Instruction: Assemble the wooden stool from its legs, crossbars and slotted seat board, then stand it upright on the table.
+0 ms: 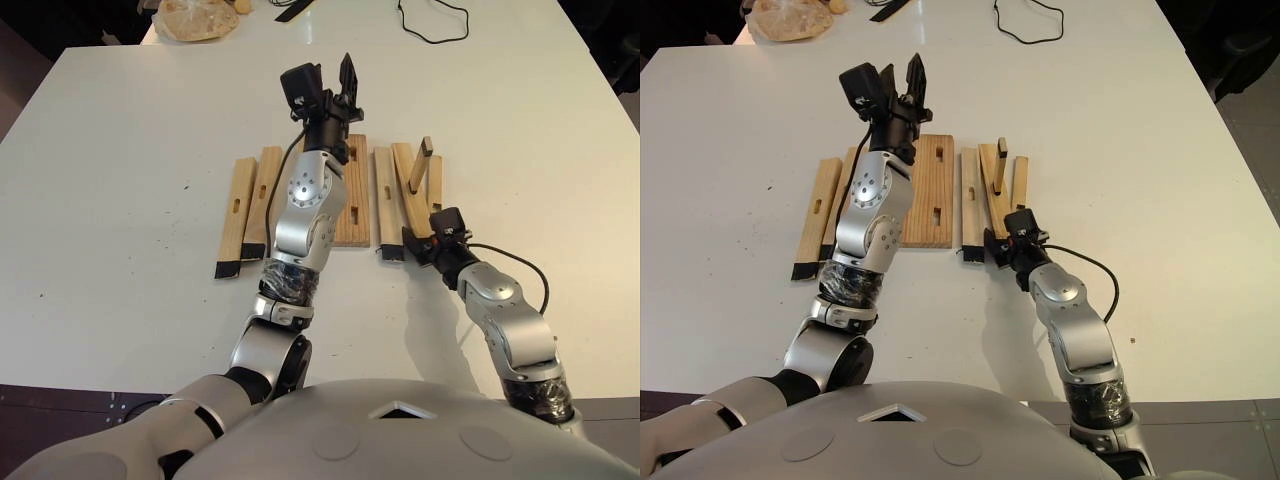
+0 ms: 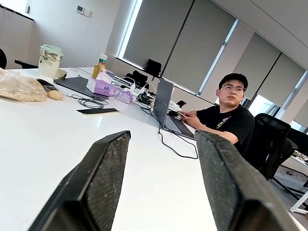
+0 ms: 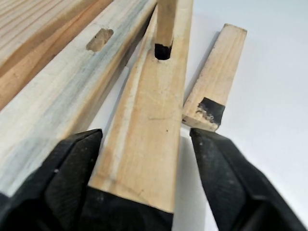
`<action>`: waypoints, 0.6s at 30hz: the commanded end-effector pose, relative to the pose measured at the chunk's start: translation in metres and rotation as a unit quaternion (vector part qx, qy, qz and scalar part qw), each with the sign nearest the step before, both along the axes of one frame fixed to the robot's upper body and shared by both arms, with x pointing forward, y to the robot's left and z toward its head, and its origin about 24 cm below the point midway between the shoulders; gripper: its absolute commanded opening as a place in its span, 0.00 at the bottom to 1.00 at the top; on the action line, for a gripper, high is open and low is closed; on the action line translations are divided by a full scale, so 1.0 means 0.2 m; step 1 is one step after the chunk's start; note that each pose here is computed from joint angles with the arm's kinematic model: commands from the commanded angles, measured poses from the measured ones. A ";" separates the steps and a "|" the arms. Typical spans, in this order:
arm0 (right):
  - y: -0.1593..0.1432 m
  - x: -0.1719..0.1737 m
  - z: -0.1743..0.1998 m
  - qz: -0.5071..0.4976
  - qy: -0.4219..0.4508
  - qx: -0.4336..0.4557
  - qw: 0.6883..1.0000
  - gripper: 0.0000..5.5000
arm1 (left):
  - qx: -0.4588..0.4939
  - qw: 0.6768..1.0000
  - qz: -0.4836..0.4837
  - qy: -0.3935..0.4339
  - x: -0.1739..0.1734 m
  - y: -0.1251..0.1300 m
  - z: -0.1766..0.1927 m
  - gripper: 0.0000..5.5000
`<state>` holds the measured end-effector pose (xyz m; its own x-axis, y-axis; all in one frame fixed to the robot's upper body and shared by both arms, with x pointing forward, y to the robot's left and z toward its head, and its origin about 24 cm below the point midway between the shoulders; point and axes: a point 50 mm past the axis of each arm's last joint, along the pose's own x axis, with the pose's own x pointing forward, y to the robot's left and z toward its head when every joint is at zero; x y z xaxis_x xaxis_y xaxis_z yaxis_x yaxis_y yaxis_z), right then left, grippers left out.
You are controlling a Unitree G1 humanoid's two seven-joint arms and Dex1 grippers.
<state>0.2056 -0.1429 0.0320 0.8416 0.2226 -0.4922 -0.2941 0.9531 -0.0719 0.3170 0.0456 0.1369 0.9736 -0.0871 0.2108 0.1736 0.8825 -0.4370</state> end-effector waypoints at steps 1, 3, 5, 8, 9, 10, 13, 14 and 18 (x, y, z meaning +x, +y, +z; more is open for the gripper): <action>0.01 0.05 -0.05 -0.029 0.020 0.014 0.999 0.49 | -0.043 0.998 -0.037 0.026 0.00 -0.13 0.00 0.45; 0.01 0.07 -0.06 -0.038 0.029 0.021 0.999 0.43 | -0.041 0.998 -0.048 0.026 0.01 -0.15 0.00 0.45; 0.01 0.09 -0.08 -0.048 0.034 0.021 0.998 0.38 | -0.040 0.997 -0.054 0.024 0.02 -0.16 0.01 0.45; -0.02 0.10 -0.09 -0.059 0.036 0.012 0.997 0.37 | -0.041 0.997 -0.057 0.022 0.03 -0.16 0.00 0.45; -0.02 0.09 -0.09 -0.059 0.036 0.010 0.998 0.37 | -0.042 0.997 -0.058 0.021 0.04 -0.16 0.00 0.45; -0.03 0.09 -0.09 -0.059 0.033 0.007 0.998 0.37 | -0.043 0.997 -0.056 0.019 0.04 -0.15 0.00 0.45; -0.03 0.12 -0.05 -0.047 0.002 0.028 0.999 0.37 | -0.054 0.998 -0.034 0.015 0.05 -0.11 0.01 0.45; -0.03 0.15 -0.03 -0.043 -0.012 0.038 0.998 0.37 | -0.063 0.997 -0.030 0.013 0.05 -0.10 0.02 0.45; -0.05 0.27 0.09 -0.038 -0.058 0.109 0.992 0.37 | -0.128 0.990 -0.062 -0.018 0.03 -0.04 0.12 0.45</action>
<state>0.2426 -0.1503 0.0297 0.8752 0.2091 -0.4363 -0.2060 0.9770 0.0549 0.3261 0.0561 0.1249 0.9808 -0.0955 0.1699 0.1732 0.8266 -0.5355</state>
